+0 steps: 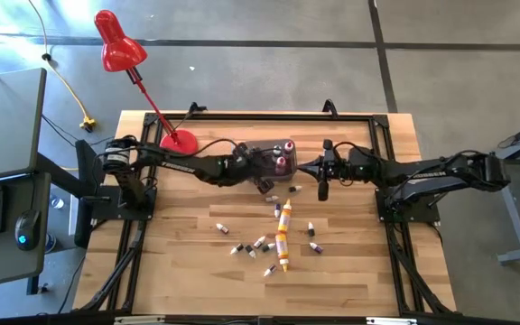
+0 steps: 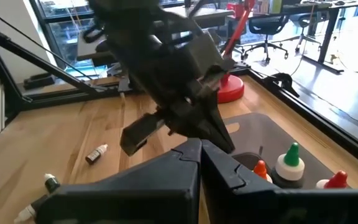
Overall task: Pick & Place food coloring
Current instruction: Adjust the large food coloring bottles in the black bin
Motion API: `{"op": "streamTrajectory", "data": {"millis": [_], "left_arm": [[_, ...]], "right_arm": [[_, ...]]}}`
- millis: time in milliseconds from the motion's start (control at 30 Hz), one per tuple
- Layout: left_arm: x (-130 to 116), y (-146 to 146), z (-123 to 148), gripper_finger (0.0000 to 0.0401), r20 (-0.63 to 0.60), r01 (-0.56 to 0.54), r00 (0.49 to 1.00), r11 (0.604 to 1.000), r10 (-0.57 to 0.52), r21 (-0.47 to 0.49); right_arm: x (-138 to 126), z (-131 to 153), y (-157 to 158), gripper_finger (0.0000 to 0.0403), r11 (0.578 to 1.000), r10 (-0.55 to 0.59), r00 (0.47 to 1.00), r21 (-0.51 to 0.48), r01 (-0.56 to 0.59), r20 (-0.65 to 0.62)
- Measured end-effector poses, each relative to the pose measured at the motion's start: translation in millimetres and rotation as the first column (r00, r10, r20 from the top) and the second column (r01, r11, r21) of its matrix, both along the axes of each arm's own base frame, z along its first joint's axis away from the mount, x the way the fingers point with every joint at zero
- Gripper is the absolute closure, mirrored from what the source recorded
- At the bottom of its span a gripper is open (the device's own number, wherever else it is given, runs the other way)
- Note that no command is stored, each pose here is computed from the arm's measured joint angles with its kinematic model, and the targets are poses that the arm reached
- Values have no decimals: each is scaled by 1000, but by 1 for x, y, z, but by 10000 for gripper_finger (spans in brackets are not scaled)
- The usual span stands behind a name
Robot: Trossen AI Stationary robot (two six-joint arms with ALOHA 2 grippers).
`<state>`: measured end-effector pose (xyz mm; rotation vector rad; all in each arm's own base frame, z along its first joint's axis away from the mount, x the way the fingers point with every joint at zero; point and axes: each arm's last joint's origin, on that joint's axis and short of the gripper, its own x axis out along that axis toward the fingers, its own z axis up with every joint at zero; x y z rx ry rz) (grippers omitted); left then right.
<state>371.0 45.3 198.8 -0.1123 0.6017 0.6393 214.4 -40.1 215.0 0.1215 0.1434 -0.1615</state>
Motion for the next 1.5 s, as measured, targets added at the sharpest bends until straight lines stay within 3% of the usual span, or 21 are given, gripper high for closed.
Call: {"op": "streamTrajectory", "data": {"millis": [200,400,600,833,1000,1267,1500], "left_arm": [[-8,13,-18,401,174,94,982,993,-80,-69],[-10,33,-36,401,155,71,986,993,-55,-99],[1,42,-54,401,225,101,971,990,-77,-97],[1,46,-54,401,233,88,970,992,-65,-92],[11,48,-39,401,257,98,963,993,-77,-69],[28,41,-12,401,19,39,999,999,-39,6],[32,40,-5,401,17,59,998,998,-59,9]], "right_arm": [[0,0,0,401,1000,0,1000,0,0,1],[0,2,0,401,1000,3,1000,-18,-2,16],[0,2,0,402,1000,3,1000,-20,-3,22],[0,2,0,402,1000,4,1000,-23,-3,22],[0,3,0,402,1000,4,1000,-23,-3,22],[0,2,0,402,999,7,1000,-42,-6,18],[0,2,0,402,999,7,1000,-40,-6,19]]}}
